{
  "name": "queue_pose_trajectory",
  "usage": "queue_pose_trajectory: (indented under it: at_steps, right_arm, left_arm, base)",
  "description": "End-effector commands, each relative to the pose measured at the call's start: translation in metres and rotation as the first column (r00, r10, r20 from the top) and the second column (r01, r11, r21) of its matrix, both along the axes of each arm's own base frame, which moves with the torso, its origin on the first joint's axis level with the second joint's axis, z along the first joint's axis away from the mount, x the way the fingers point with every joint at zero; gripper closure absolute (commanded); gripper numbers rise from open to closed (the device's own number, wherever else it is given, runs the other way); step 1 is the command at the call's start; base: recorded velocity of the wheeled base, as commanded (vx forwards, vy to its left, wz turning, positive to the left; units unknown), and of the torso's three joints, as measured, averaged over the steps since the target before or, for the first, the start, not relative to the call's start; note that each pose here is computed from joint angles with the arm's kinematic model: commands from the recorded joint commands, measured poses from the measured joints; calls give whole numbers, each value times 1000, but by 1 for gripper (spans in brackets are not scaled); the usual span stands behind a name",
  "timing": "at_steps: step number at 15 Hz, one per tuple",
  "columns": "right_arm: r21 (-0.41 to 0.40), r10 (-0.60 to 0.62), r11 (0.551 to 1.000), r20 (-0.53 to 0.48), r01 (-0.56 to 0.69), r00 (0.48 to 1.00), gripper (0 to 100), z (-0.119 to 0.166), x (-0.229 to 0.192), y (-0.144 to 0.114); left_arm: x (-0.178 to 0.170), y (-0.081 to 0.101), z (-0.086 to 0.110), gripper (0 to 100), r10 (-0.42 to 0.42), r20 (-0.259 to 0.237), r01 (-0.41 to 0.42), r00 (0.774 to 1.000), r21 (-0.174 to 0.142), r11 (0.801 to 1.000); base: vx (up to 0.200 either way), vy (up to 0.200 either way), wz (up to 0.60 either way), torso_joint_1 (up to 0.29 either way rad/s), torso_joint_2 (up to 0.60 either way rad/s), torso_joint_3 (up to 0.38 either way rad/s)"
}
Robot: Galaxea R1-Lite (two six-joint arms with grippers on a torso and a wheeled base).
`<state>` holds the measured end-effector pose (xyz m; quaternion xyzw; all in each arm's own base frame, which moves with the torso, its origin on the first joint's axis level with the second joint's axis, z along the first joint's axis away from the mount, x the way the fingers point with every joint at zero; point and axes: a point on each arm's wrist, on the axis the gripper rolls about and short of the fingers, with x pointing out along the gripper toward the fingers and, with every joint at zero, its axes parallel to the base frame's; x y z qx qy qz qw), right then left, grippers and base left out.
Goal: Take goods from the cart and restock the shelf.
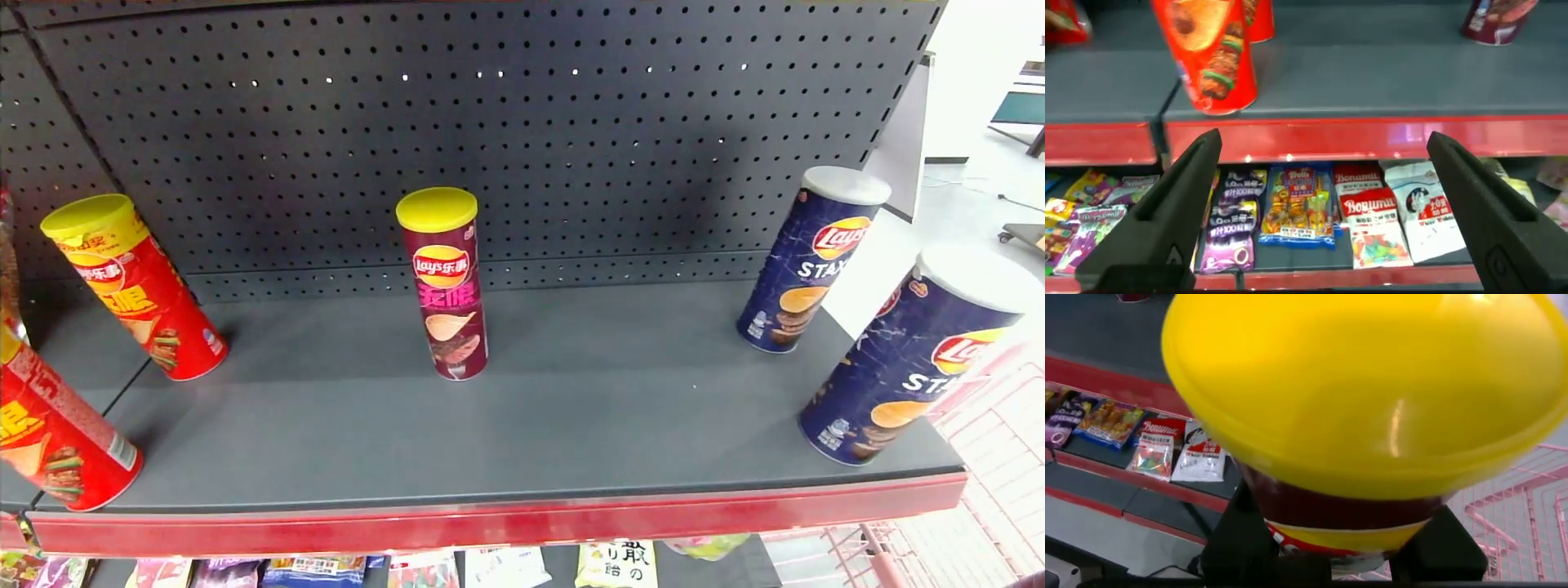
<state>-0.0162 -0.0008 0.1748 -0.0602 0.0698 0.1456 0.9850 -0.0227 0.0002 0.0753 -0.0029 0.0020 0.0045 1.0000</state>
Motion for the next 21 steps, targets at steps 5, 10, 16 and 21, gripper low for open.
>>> queue_pose_trajectory:
  at_steps: [5,10,16,21]
  right_arm:
    - [16,168,986,7,-168,986,100,14,3,2]
    - [19,243,970,-51,-243,969,100,16,15,6]
    - [23,372,928,-57,-371,927,100,43,59,25]
    - [26,475,880,-58,-474,878,100,63,79,43]
  left_arm:
    - [0,0,0,0,-1,-1,1,1000,1,1000]
    - [0,-2,1,0,-72,-4,72,997,13,997]
    - [30,-5,123,0,-297,-17,296,955,-37,954]
    - [86,-17,139,0,-485,-179,495,856,15,869]
  base:
    - [0,0,0,0,0,0]
    - [0,0,0,0,0,0]
    - [0,0,0,0,0,0]
    - [0,0,0,0,0,0]
